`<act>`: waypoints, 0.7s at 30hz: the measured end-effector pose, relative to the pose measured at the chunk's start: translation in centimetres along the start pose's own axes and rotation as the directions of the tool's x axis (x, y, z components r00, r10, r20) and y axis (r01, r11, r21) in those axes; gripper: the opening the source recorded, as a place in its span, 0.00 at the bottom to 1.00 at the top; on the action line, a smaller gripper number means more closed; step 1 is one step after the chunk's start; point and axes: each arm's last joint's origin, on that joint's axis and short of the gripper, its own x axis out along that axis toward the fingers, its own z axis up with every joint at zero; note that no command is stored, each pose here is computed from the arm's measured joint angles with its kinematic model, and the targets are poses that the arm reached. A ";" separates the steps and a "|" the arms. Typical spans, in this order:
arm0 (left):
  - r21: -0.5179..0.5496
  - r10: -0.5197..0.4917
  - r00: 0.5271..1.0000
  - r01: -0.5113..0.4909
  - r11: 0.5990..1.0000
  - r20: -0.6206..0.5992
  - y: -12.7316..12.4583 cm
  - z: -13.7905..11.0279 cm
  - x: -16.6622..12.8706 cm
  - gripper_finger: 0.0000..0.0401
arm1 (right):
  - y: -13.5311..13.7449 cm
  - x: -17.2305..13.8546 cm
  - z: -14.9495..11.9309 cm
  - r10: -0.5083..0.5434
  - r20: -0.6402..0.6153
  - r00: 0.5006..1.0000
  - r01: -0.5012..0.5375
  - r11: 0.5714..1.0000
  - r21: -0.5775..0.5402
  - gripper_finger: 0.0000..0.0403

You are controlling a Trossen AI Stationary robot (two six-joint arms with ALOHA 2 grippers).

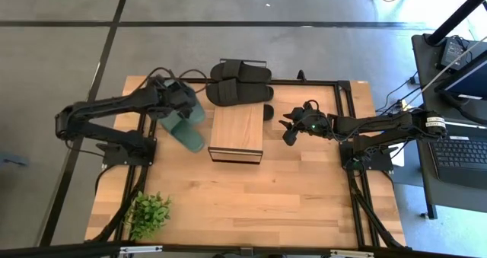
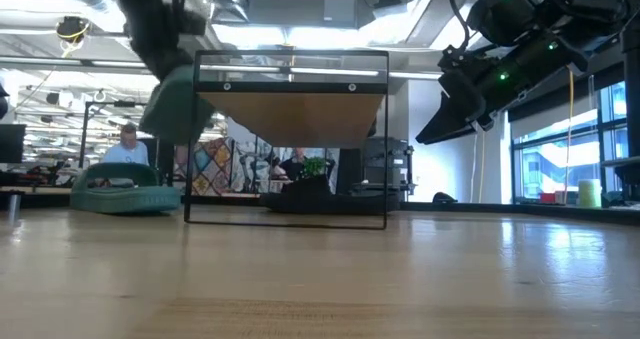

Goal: Pick and place slides into the shelf
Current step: Put the green slipper under the shelf

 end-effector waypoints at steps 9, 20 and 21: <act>-0.031 0.027 0.995 -0.024 0.999 0.091 2.4 1.5 -5.0 0.00 | 0.0 0.0 0.0 0.003 0.000 1.000 -0.003 0.995 0.097 0.34; 0.036 -0.061 0.956 0.053 0.998 0.287 1.4 2.3 -8.7 0.00 | 0.7 -0.2 1.9 0.242 0.162 0.957 -0.286 0.881 0.376 0.43; 0.041 -0.069 0.950 0.060 0.997 0.305 1.2 2.3 -9.0 0.00 | 0.7 -0.2 2.0 0.241 0.174 0.955 -0.292 0.867 0.403 0.45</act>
